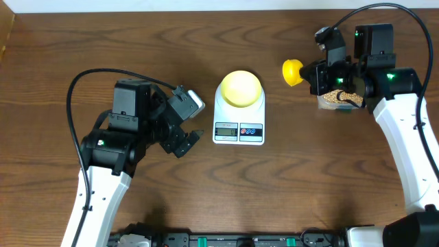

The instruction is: Scoop item into bowl and weigh 50g on scale

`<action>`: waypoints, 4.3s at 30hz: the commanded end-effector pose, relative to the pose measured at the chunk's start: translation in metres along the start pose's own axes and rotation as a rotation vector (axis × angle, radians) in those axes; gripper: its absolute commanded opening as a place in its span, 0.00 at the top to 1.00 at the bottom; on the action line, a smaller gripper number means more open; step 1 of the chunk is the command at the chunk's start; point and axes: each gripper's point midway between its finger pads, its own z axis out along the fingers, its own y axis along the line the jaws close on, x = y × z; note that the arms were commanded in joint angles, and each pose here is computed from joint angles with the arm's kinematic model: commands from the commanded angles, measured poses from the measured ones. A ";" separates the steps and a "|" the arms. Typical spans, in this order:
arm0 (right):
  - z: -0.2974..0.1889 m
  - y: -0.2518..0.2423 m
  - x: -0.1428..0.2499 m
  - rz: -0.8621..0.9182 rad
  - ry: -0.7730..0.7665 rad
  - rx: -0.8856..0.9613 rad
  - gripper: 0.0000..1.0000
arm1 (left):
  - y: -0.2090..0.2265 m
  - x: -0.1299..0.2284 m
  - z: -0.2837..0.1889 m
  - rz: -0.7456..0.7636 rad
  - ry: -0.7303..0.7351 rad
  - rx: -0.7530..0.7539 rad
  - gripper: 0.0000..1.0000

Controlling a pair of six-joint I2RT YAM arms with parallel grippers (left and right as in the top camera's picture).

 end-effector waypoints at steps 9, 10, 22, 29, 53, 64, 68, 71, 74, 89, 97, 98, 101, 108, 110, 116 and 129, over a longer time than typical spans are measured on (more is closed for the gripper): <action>-0.007 0.002 -0.010 0.031 -0.029 -0.004 0.99 | -0.002 0.001 -0.002 0.004 -0.005 0.004 0.06; -0.007 0.002 -0.012 0.039 -0.037 -0.004 0.99 | -0.002 0.001 -0.002 0.004 -0.005 0.004 0.07; -0.096 -0.032 -0.118 0.069 -0.304 0.151 0.99 | -0.002 0.001 -0.002 0.004 -0.005 0.004 0.06; -0.100 -0.082 -0.129 0.213 -0.226 0.219 0.99 | -0.002 0.001 -0.002 0.004 -0.005 0.004 0.06; -0.063 -0.155 -0.027 0.352 0.292 0.526 0.99 | -0.002 0.001 -0.002 0.004 -0.005 0.004 0.06; -0.061 -0.166 -0.019 0.320 0.334 0.542 0.99 | -0.002 0.001 -0.002 0.004 -0.005 0.004 0.06; -0.060 -0.168 -0.022 0.288 0.326 0.540 0.99 | -0.002 0.001 -0.002 0.004 -0.005 0.004 0.06; -0.059 -0.169 -0.025 0.253 0.323 0.536 0.99 | -0.002 0.001 -0.002 0.004 -0.005 0.004 0.06; -0.059 -0.169 -0.024 0.253 0.326 0.536 0.99 | -0.002 0.001 -0.002 0.004 -0.005 0.004 0.06; -0.048 -0.160 -0.016 0.265 0.357 0.458 0.99 | -0.002 0.001 -0.002 0.004 -0.005 0.004 0.06; -0.040 -0.172 0.019 0.283 0.506 0.525 0.99 | -0.002 0.001 -0.002 0.004 -0.005 0.004 0.06; -0.038 -0.173 0.021 0.286 0.512 0.524 0.99 | -0.002 0.001 -0.002 0.004 -0.005 0.004 0.06; -0.031 -0.177 0.030 0.239 0.547 0.509 0.99 | -0.002 0.001 -0.002 0.004 -0.005 0.004 0.06; -0.014 -0.198 0.044 0.213 0.567 0.556 0.99 | -0.002 0.001 -0.002 0.004 -0.005 0.004 0.06; -0.010 -0.200 0.049 0.215 0.575 0.554 0.99 | -0.002 0.001 -0.002 0.004 -0.005 0.004 0.06; 0.001 -0.208 0.059 0.233 0.574 0.557 0.99 | -0.002 0.001 -0.002 0.004 -0.005 0.004 0.06; 0.036 -0.189 0.079 0.289 0.557 0.368 0.99 | -0.002 0.001 -0.002 0.004 -0.005 0.004 0.06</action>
